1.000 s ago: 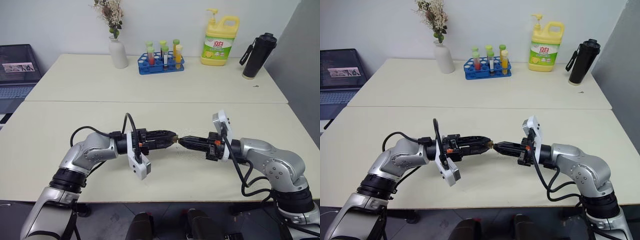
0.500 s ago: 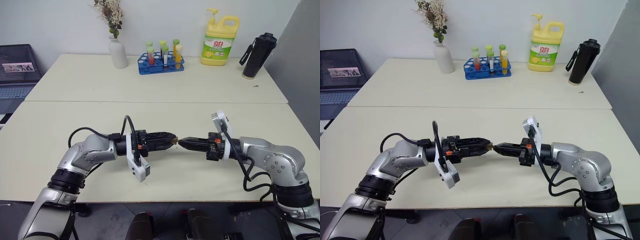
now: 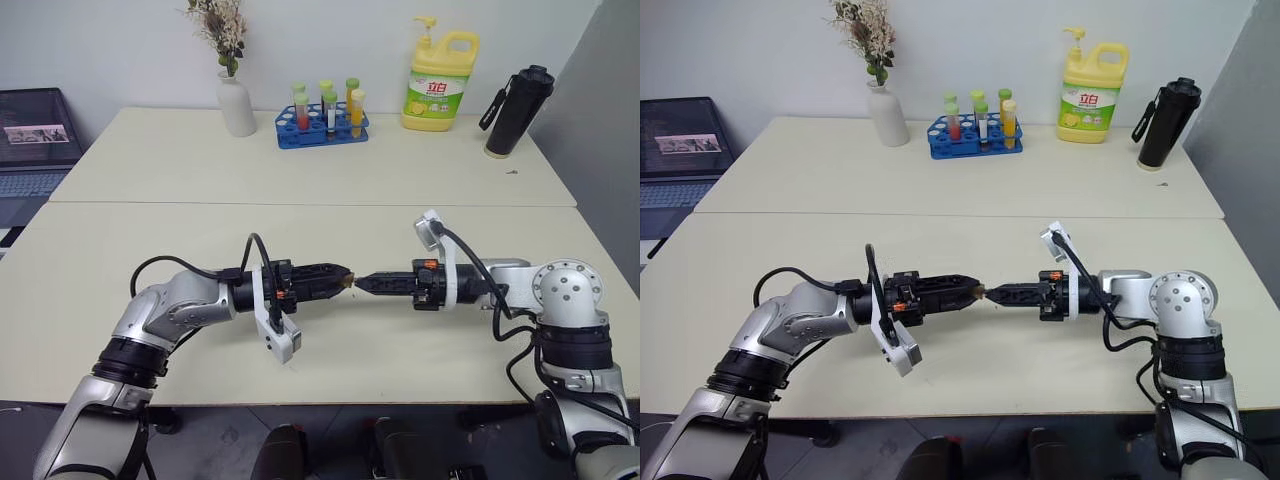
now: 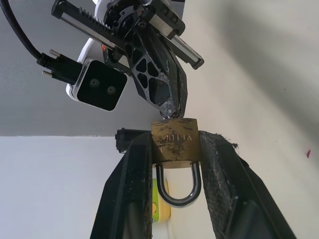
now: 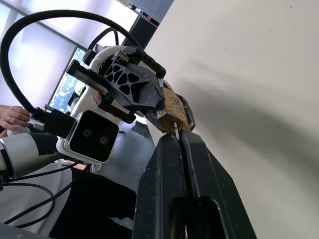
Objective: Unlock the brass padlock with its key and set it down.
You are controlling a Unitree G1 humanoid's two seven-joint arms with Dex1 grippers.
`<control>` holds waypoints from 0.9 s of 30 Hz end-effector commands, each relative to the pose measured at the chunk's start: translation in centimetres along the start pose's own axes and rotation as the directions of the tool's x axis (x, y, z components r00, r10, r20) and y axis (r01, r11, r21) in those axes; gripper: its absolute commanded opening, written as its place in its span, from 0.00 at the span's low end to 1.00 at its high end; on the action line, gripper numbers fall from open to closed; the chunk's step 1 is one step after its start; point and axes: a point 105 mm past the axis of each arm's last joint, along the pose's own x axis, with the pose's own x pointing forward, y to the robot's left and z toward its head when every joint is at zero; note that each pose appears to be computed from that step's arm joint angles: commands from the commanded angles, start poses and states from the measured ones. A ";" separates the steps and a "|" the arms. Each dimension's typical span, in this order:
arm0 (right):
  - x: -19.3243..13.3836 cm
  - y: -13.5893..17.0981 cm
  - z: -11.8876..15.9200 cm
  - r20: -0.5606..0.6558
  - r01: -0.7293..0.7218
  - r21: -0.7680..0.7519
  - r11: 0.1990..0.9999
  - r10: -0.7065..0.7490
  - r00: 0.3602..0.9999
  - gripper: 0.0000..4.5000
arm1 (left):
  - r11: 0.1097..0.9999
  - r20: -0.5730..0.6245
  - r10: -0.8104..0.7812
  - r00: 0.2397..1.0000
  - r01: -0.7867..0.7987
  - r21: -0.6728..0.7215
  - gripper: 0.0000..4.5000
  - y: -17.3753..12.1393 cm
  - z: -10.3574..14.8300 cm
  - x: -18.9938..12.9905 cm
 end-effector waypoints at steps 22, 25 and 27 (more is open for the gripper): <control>-1.4 0.6 1.5 0.092 0.139 -0.470 0.871 -0.108 0.990 0.61 | 0.999 0.012 0.032 0.999 -0.032 0.002 0.22 0.1 0.4 0.3; -1.7 0.9 1.0 0.090 0.113 -0.497 0.860 -0.078 0.993 0.86 | 0.999 0.008 0.038 0.999 -0.038 -0.001 0.22 0.3 0.3 0.3; -1.5 1.1 0.5 0.082 0.100 -0.512 0.853 -0.068 0.994 0.87 | 0.999 0.003 0.046 0.999 -0.046 -0.005 0.22 0.4 0.2 0.2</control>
